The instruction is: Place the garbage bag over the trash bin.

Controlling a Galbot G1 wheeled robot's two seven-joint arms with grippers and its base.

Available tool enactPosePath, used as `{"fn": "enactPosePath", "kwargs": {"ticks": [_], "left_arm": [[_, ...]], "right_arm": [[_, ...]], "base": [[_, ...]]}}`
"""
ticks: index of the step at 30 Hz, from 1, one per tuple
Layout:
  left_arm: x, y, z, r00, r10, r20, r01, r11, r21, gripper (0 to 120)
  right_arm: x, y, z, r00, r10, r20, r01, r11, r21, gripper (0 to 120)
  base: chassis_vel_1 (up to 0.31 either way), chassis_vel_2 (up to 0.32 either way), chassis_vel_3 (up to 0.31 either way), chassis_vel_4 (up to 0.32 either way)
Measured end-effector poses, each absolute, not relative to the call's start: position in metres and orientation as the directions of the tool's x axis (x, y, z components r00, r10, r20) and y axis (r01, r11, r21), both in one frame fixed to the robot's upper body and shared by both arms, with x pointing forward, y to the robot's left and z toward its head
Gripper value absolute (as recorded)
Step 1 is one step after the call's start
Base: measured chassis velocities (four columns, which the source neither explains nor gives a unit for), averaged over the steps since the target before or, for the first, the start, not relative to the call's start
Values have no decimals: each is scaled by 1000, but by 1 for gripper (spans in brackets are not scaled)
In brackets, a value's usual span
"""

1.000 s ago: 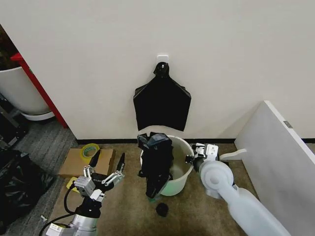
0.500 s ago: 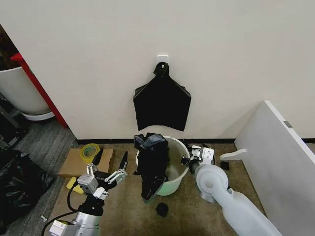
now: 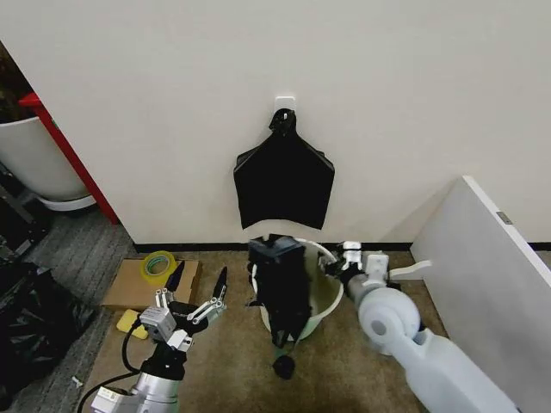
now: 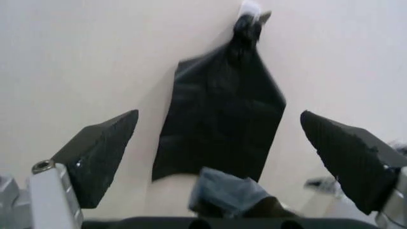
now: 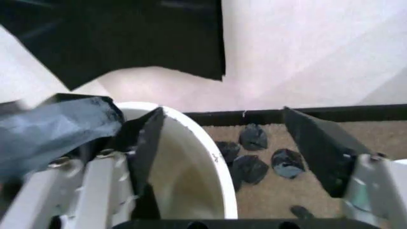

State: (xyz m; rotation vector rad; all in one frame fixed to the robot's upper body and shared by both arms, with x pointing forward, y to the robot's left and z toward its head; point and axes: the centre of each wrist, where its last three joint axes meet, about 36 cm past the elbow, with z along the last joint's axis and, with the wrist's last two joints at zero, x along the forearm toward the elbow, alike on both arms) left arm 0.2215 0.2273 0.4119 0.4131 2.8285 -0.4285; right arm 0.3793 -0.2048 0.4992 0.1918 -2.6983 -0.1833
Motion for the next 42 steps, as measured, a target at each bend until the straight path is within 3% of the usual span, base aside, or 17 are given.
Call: {"fn": "enactPosePath", "kwargs": {"ticks": [6,11,15,21,23,42], "left_arm": [[219,222,401,-936,236,-262,307,911,-274,100],[219,218,401,-934,243,-264,313,911,-269,100],[218,219,400,-933,248,-260,315,913,-261,100],[218,221,399,-936,248,-251,311,916,-254,100],[219,220,398,-936,249,-250,311,916,-253,100],[226,221,396,-942,262,-211,309,921,-236,100]], "right_arm": [[331,-221,533,-828,-329,453,-218,935,280,94],[329,-214,539,-774,-424,470,-284,896,342,100],[342,-209,524,-757,-422,499,-263,896,358,100],[361,-206,489,-722,-398,566,-194,901,387,77],[361,-204,488,-718,-403,568,-193,899,394,74],[361,-186,484,-710,-448,543,-225,875,428,3]], "base": [[0,0,0,0],[0,0,0,0],[0,0,0,0],[0,0,0,0],[0,0,0,0],[0,0,0,0]]}}
